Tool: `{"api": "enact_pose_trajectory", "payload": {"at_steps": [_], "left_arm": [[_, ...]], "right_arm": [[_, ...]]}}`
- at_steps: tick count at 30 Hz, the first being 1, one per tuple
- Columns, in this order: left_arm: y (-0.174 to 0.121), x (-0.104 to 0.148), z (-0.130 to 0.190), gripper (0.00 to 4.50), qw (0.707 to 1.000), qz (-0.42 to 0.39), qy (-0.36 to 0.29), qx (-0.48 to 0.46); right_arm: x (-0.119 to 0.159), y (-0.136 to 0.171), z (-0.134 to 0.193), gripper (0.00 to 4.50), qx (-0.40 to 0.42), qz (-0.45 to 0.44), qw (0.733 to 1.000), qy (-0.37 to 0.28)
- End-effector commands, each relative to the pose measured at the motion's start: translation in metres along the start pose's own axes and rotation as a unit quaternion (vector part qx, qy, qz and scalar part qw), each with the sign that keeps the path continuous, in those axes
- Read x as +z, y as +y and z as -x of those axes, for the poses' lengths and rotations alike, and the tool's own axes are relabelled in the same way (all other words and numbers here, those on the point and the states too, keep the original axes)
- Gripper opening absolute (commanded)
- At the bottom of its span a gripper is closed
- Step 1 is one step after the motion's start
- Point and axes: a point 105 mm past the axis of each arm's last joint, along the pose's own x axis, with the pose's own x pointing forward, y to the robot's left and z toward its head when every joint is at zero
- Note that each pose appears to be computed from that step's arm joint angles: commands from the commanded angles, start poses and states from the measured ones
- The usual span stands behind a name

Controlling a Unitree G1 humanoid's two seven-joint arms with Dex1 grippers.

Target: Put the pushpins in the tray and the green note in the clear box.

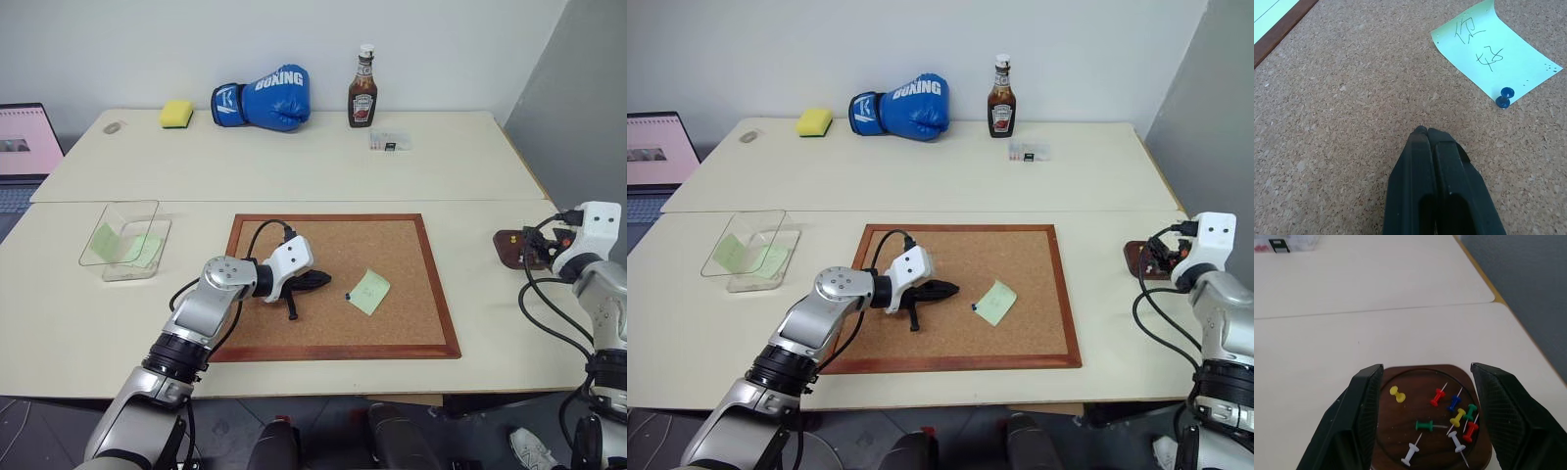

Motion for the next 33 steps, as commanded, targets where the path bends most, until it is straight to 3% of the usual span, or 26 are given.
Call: {"api": "enact_pose_trajectory", "payload": {"at_steps": [1,4,7,10,16,20,33], "left_arm": [[-0.001,-0.006,-0.003,0.0,1.0,0.005,0.013,-0.001],[-0.001,-0.006,-0.003,0.0,1.0,0.005,0.012,-0.001],[-0.001,-0.006,-0.003,0.0,1.0,0.004,0.012,-0.001],[-0.002,-0.006,-0.003,0.0,1.0,0.004,0.012,-0.003],[-0.002,-0.006,-0.002,0.0,1.0,0.004,0.014,-0.006],[-0.001,-0.006,-0.003,0.0,1.0,0.003,0.014,-0.006],[-0.007,-0.008,0.001,0.0,1.0,0.005,0.017,-0.008]], "right_arm": [[0.03,-0.002,0.008,3.03,-0.004,0.008,0.999,-0.048],[0.036,0.022,0.012,3.03,0.056,0.045,0.995,-0.064],[0.033,0.071,0.025,3.03,0.178,0.081,0.978,-0.068],[0.023,0.131,0.053,3.03,0.324,0.126,0.935,-0.067],[-0.002,0.202,0.095,3.03,0.49,0.148,0.858,-0.04],[-0.017,0.226,0.104,3.03,0.537,0.171,0.825,-0.035],[-0.048,0.264,0.097,3.03,0.601,0.156,0.784,-0.011]]}}
